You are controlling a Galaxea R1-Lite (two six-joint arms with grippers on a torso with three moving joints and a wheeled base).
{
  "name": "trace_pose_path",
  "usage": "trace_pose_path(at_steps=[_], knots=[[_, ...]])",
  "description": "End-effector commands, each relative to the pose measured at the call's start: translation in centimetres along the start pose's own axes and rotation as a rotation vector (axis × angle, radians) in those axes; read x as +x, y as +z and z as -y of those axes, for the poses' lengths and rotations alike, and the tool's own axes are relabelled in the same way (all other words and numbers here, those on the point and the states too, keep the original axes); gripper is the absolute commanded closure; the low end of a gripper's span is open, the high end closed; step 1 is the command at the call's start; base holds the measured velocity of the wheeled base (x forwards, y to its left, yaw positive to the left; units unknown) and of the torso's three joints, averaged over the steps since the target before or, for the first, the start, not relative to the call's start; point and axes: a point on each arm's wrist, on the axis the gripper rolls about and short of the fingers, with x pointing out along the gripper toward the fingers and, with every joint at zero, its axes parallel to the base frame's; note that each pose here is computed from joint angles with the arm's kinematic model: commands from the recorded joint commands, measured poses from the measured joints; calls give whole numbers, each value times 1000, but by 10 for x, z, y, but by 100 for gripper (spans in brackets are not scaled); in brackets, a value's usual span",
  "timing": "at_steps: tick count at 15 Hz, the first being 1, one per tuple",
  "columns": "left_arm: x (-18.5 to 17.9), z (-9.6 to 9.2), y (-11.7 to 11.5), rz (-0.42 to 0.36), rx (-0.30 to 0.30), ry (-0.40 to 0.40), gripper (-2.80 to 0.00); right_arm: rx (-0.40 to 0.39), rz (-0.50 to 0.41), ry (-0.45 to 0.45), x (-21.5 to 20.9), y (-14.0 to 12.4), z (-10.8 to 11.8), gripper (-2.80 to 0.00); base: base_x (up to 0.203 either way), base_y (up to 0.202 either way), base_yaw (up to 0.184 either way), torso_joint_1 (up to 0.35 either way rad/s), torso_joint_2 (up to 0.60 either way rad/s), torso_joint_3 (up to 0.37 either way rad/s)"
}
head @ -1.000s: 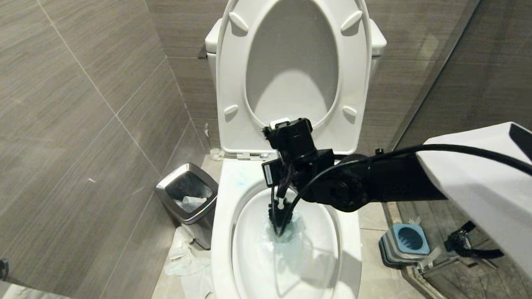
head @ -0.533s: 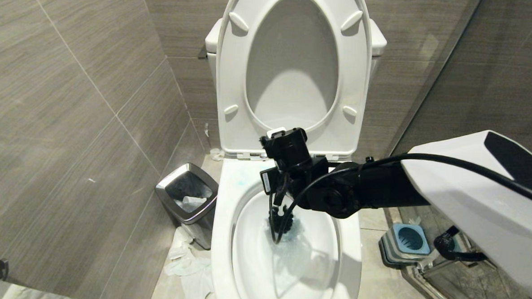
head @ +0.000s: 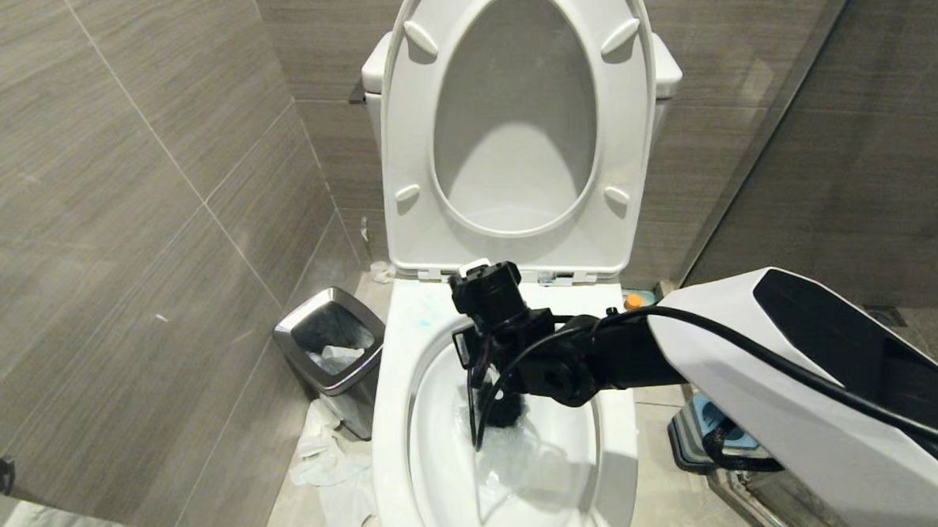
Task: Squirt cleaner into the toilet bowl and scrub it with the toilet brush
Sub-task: Scrub the toilet bowl
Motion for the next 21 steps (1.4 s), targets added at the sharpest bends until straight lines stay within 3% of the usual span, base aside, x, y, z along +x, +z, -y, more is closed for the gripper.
trace_pose_path(at_steps=[1, 4, 6, 10, 14, 17, 21], knots=[[0, 0, 0, -3, 0, 0, 0, 19, 38, 8, -21, 19, 6, 0, 0, 0, 0, 0, 0, 0], [0, 0, 0, -3, 0, 0, 0, 15, 39, 33, -70, 31, 23, 0, 0, 0, 0, 0, 0, 0], [0, 0, 0, -3, 0, 0, 0, -10, 4, 68, -98, 22, 30, 0, 0, 0, 0, 0, 0, 0], [0, 0, 0, -3, 0, 0, 0, -48, 5, 149, -120, 16, 7, 0, 0, 0, 0, 0, 0, 0], [0, 0, 0, -3, 0, 0, 0, -82, -29, 162, -91, -2, -22, 0, 0, 0, 0, 0, 0, 0], [0, 0, 0, -3, 0, 0, 0, -67, 14, 145, -66, 5, -39, 0, 0, 0, 0, 0, 0, 0], [0, 0, 0, -3, 0, 0, 0, -74, 82, 88, -46, 27, -28, 0, 0, 0, 0, 0, 0, 0]])
